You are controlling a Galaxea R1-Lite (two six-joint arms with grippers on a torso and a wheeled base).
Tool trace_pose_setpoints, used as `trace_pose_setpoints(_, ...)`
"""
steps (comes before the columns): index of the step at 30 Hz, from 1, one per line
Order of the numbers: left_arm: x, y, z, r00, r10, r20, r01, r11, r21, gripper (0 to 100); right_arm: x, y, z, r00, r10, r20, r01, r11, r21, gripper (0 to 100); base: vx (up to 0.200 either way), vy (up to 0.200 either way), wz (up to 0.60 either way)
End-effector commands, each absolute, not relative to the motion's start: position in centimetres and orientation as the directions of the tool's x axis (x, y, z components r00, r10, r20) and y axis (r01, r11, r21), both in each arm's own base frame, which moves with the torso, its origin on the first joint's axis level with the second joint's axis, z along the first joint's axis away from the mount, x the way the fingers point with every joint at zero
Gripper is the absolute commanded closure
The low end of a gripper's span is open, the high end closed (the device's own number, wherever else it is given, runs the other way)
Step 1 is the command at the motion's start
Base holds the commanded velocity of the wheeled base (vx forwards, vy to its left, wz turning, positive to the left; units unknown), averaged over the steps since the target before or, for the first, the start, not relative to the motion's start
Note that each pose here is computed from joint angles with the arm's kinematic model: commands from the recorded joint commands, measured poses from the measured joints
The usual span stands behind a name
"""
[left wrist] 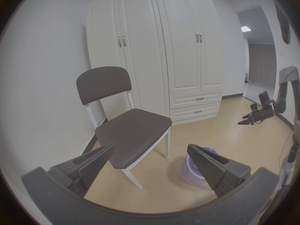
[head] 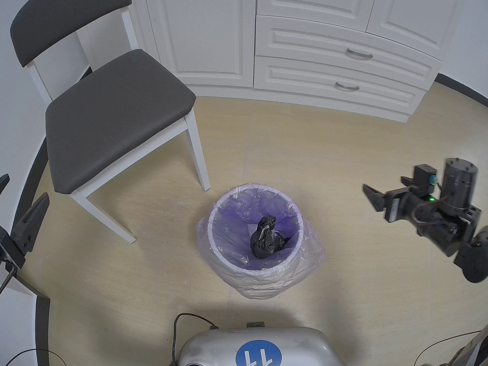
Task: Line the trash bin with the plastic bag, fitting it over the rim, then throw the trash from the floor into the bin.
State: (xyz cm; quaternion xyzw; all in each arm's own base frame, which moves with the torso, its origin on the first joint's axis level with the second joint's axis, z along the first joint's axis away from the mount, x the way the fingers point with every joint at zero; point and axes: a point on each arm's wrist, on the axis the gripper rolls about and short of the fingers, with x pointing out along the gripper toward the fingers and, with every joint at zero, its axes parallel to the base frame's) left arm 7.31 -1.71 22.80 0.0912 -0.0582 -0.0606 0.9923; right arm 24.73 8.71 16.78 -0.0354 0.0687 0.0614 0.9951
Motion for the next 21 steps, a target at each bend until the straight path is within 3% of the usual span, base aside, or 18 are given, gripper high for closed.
trace_pose_setpoints(1,7.2,-1.7,23.0,0.980,-0.143,0.138,0.136,0.989,0.059,0,17.8,0.8,18.0,0.997,-0.005,0.077,0.011,0.996,-0.083,0,0.000,0.000,0.00)
trace_pose_setpoints(13,7.5,-1.4,22.7,0.986,-0.124,0.110,0.126,0.992,-0.008,0,12.9,-1.3,19.9,0.959,-0.155,0.236,0.120,0.980,0.157,0,0.000,0.000,0.00)
trace_pose_setpoints(21,5.9,-0.8,21.6,0.988,-0.072,0.134,0.083,0.994,-0.076,0,7.2,-0.6,19.1,0.931,-0.129,0.342,0.074,0.983,0.168,0,0.000,0.000,0.00)
